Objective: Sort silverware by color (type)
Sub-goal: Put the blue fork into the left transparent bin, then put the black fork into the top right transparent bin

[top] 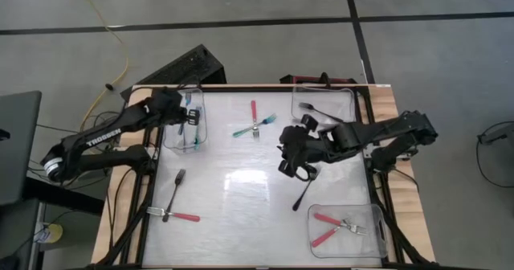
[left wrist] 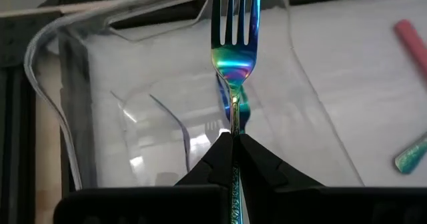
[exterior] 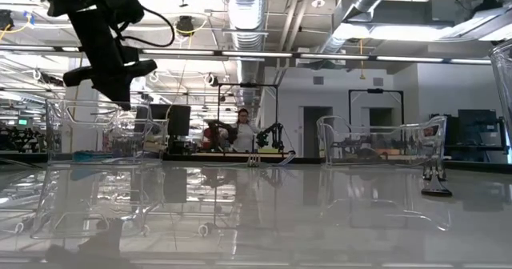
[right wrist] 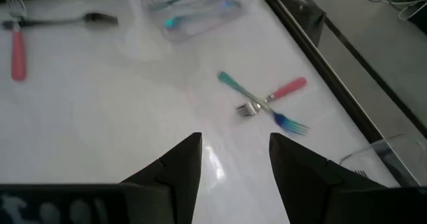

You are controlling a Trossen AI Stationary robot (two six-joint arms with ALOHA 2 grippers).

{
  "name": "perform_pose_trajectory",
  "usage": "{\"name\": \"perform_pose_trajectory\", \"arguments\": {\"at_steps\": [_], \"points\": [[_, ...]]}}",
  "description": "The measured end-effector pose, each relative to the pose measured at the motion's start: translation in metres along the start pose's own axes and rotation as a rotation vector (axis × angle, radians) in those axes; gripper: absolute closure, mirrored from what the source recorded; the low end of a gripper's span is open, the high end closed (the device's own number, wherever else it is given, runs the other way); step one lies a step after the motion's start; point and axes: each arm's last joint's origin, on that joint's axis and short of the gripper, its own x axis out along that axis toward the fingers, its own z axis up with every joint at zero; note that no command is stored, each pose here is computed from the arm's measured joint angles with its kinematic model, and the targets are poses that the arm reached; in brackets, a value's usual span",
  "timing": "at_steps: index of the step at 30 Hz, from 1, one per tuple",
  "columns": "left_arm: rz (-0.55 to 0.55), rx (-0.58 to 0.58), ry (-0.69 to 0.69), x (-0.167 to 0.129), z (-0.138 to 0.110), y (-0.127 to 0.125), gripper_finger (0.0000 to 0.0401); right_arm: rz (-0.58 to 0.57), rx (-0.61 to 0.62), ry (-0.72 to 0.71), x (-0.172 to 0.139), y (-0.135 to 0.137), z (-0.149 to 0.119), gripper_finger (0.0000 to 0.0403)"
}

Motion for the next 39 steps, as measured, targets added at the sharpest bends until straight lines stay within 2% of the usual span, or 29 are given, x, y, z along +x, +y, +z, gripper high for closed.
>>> {"name": "perform_pose_trajectory", "arguments": {"at_steps": [6, 15, 25, 28, 33, 39], "points": [[0.042, 0.018, 0.045, 0.008, -0.005, -0.001, 0.0390, -0.001, 0.009, -0.005, 0.000, -0.002, 0.001, 0.0205], [0.053, -0.006, 0.047, 0.011, -0.009, -0.003, 0.0332, 0.006, 0.003, -0.007, -0.002, 0.000, 0.000, 0.0205], [0.041, 0.041, 0.062, 0.011, -0.011, -0.004, 0.0268, 0.052, 0.004, 0.016, -0.002, 0.001, 0.000, 0.0205], [-0.024, 0.159, 0.106, 0.009, -0.011, -0.009, 0.0255, 0.053, 0.004, 0.016, -0.002, 0.001, 0.000, 0.0205], [-0.248, 0.372, 0.176, -0.002, -0.018, -0.029, 0.0249, 0.050, 0.006, 0.017, -0.001, 0.000, 0.000, 0.0205], [-0.458, 0.517, 0.204, -0.026, -0.040, -0.050, 0.0254, 0.034, 0.027, 0.023, 0.004, -0.007, 0.003, 0.0205]]}}
